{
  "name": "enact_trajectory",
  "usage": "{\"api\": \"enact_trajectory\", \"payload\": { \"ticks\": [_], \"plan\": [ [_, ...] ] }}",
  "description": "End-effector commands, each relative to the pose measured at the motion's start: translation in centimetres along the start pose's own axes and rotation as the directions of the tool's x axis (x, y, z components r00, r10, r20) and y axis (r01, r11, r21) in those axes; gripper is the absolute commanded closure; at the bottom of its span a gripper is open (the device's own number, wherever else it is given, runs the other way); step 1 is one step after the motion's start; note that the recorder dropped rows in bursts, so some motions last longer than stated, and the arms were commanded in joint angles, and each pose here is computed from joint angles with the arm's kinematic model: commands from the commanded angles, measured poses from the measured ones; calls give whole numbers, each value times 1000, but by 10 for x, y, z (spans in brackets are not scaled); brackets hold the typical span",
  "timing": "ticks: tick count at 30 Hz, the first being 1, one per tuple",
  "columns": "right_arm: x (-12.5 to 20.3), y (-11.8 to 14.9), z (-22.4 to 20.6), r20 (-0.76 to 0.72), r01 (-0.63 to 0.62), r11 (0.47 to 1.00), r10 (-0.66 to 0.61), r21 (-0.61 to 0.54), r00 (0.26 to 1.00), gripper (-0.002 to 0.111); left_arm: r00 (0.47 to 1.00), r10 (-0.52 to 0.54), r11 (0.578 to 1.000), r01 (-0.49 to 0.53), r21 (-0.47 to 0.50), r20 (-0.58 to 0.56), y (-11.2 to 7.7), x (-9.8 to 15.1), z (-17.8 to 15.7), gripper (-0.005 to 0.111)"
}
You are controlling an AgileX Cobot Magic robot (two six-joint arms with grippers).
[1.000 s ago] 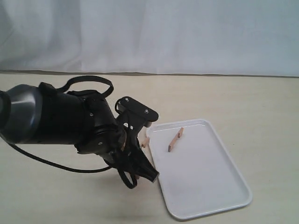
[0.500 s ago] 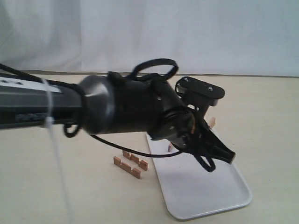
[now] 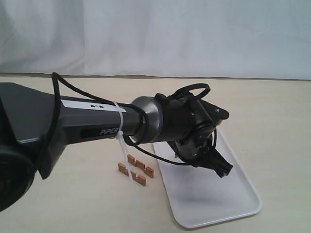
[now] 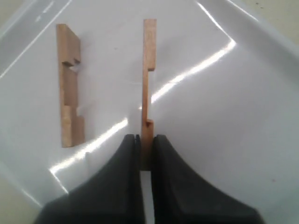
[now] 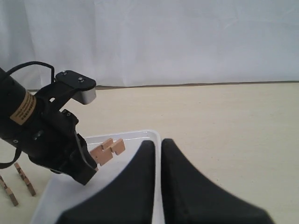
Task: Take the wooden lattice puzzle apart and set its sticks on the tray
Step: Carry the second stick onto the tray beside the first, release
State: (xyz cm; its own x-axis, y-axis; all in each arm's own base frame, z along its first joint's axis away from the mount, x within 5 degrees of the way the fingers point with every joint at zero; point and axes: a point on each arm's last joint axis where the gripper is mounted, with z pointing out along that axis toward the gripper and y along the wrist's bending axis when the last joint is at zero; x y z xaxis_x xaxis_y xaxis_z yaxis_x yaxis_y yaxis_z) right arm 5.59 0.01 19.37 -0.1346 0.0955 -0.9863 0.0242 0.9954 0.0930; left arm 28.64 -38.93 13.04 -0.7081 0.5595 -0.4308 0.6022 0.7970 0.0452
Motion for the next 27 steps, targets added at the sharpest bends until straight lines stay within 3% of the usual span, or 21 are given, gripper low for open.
{"api": "enact_trajectory", "payload": {
  "ticks": [1,9,16,19,24,27],
  "plan": [
    [1,0,0,-1,16,1000,-16,0,1000,104,1000,-11,1000,11,-17,2,8,-2,4,107],
    [1,0,0,-1,16,1000,-16,0,1000,104,1000,-8,1000,8,-21,-20,7,3,16,102],
    [1,0,0,-1,16,1000,-16,0,1000,104,1000,-9,1000,9,-25,-18,8,1,11,68],
    [1,0,0,-1,16,1000,-16,0,1000,104,1000,-9,999,8,-36,-14,9,-4,-2,62],
    [1,0,0,-1,16,1000,-16,0,1000,104,999,31,999,-30,-37,11,14,-18,-47,62],
    [1,0,0,-1,16,1000,-16,0,1000,104,994,111,993,-111,-30,5,19,-22,-81,62]
  ]
}}
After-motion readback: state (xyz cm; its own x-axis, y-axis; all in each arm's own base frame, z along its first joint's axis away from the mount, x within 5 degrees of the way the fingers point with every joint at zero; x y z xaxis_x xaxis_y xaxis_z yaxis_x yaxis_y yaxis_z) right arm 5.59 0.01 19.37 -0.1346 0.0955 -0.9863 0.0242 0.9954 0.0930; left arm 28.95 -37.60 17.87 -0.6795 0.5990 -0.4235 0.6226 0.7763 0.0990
